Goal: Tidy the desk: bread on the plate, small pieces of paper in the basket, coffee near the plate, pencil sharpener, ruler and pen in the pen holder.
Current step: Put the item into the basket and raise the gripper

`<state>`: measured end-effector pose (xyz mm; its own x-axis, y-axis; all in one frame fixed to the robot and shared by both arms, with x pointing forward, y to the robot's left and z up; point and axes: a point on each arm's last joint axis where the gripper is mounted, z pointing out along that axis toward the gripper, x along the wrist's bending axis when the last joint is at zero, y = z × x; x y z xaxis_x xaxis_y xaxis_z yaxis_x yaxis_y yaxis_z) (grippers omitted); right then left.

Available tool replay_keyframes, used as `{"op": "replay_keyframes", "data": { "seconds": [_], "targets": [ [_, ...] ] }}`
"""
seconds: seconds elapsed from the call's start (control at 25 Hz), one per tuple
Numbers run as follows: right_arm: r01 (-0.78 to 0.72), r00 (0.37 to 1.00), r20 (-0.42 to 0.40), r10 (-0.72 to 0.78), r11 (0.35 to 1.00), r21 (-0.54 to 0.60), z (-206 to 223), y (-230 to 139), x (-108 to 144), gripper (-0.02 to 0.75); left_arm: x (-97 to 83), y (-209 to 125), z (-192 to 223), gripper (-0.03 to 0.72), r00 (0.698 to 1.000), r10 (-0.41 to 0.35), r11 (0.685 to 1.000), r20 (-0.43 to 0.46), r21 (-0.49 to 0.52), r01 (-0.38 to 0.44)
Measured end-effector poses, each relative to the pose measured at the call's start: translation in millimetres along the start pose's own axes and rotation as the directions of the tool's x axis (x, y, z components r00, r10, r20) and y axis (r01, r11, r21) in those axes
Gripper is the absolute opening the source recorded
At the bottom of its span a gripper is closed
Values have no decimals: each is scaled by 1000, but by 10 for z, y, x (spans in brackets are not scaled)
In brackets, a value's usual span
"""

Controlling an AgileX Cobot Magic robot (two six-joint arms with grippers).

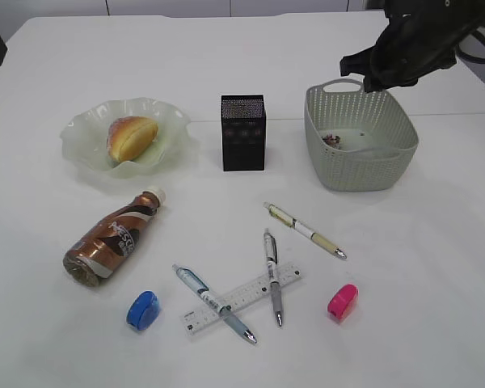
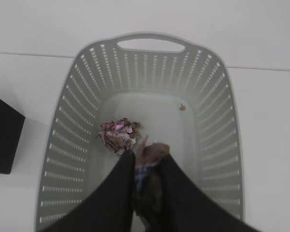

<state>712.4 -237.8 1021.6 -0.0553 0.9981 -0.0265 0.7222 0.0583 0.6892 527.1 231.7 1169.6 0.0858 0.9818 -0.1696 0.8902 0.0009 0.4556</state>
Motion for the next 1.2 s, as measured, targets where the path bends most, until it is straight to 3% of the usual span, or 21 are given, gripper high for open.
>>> {"op": "replay_keyframes", "data": {
  "seconds": [0.2, 0.32, 0.56, 1.04, 1.2],
  "targets": [
    [-7, 1000, -2, 7, 1000, 4, 111, -43, 9, 442, -4, -1, 0, 540, 1000, -1, 1000, 4, 1, 1],
    [-8, 1000, -2, 8, 1000, 19, 177, -81, 13, 543, -4, -1, 0, 540, 1000, -1, 1000, 4, 1, 1],
    [-47, 999, -17, 47, 999, 26, 122, -3, 28, 571, -4, -1, 0, 540, 1000, -1, 1000, 4, 1, 1],
    [-99, 994, -3, 105, 944, 314, -530, 270, 19, 572, -10, -2, 1, 540, 998, 55, 998, -4, 0, -55],
    [-66, 997, -19, 76, 941, 332, -602, 291, 22, 572, -45, -1, 43, 540, 995, 100, 995, -9, 11, -100]
  ]
}}
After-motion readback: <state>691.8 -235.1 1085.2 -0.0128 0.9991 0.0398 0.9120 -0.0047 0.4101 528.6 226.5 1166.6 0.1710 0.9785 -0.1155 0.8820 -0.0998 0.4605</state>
